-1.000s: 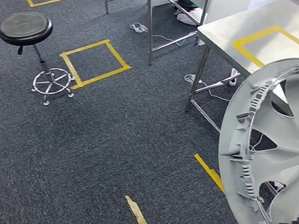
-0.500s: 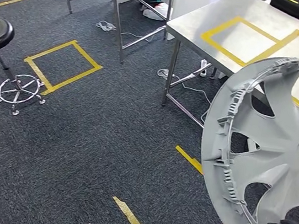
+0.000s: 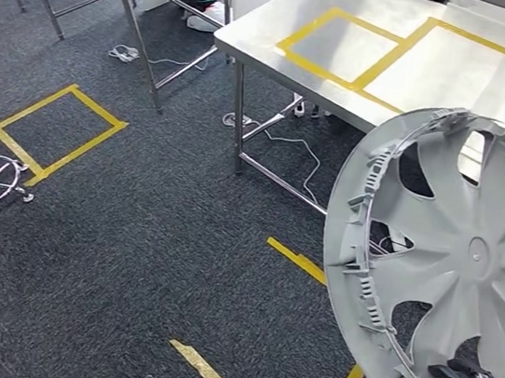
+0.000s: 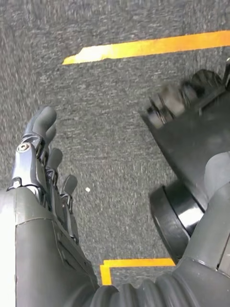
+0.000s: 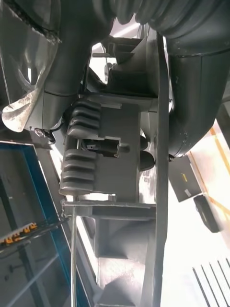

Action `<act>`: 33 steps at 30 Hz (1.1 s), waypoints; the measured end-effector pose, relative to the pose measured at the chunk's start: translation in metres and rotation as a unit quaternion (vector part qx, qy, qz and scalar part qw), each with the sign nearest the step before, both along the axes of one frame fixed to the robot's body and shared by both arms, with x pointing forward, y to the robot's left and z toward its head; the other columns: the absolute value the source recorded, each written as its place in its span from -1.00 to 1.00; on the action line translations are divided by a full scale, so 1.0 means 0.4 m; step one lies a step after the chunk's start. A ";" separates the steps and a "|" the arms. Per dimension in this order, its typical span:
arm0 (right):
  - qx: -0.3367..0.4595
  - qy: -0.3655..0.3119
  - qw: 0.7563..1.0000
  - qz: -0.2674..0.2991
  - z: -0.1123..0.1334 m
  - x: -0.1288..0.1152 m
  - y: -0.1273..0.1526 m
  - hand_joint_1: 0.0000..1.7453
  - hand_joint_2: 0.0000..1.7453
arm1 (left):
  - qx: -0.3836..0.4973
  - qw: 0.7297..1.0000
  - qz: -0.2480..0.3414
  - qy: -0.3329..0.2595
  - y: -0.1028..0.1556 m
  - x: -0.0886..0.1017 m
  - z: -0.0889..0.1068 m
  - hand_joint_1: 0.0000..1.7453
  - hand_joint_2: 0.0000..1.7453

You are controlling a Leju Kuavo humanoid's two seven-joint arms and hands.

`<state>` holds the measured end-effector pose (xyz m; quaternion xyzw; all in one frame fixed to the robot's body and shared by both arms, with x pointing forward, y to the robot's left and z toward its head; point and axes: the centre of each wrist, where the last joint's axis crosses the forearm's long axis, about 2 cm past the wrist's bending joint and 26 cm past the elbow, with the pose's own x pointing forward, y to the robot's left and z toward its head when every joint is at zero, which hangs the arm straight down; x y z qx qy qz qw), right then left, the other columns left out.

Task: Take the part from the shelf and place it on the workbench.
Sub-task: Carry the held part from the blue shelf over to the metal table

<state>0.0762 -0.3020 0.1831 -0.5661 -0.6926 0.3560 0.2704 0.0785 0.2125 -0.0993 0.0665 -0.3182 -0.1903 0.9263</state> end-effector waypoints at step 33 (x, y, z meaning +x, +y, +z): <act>-0.020 0.023 0.999 0.044 -0.023 0.020 0.000 1.00 1.00 | 0.002 1.000 0.004 0.000 0.010 0.007 0.000 -1.00 1.00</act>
